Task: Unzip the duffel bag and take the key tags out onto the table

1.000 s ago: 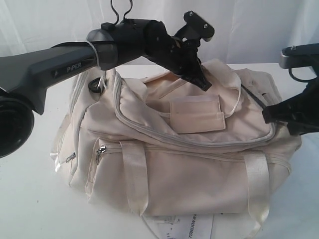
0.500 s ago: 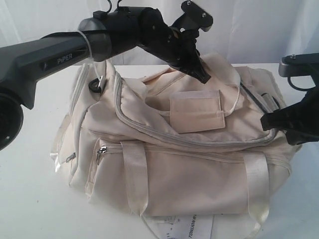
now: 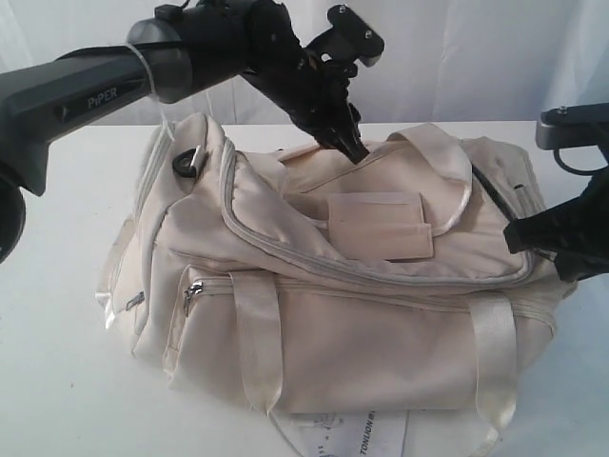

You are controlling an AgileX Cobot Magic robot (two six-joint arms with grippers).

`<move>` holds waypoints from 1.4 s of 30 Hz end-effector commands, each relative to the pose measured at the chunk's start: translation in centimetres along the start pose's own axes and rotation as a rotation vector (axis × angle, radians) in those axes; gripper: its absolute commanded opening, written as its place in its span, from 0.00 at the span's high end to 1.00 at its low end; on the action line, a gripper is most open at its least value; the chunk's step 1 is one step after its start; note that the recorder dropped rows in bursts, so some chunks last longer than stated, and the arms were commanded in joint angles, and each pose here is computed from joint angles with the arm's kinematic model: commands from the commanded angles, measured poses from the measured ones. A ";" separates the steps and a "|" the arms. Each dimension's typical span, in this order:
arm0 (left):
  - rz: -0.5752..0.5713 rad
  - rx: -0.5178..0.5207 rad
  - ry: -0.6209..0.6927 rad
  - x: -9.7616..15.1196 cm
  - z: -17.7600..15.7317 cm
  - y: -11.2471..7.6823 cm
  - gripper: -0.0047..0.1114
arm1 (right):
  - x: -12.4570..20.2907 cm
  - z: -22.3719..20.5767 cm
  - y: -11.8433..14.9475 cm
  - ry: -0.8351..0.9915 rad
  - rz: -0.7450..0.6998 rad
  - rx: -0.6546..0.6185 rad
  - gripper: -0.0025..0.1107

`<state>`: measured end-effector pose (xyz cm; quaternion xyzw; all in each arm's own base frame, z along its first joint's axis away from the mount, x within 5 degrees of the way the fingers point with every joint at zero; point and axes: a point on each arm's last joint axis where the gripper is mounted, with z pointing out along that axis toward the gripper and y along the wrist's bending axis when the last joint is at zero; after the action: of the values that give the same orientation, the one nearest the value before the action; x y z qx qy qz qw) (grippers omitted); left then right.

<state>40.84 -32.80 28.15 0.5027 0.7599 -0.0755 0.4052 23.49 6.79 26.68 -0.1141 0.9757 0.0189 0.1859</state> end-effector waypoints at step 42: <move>0.435 0.143 -0.196 -4.4 -0.1 -8.2 0.48 | -1.2 -2.4 -0.1 -0.100 0.329 -0.014 0.98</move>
<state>34.60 -39.38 29.30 0.6879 0.5731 -0.0667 0.4403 23.79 6.85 28.95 0.0448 0.9725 0.0610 0.2201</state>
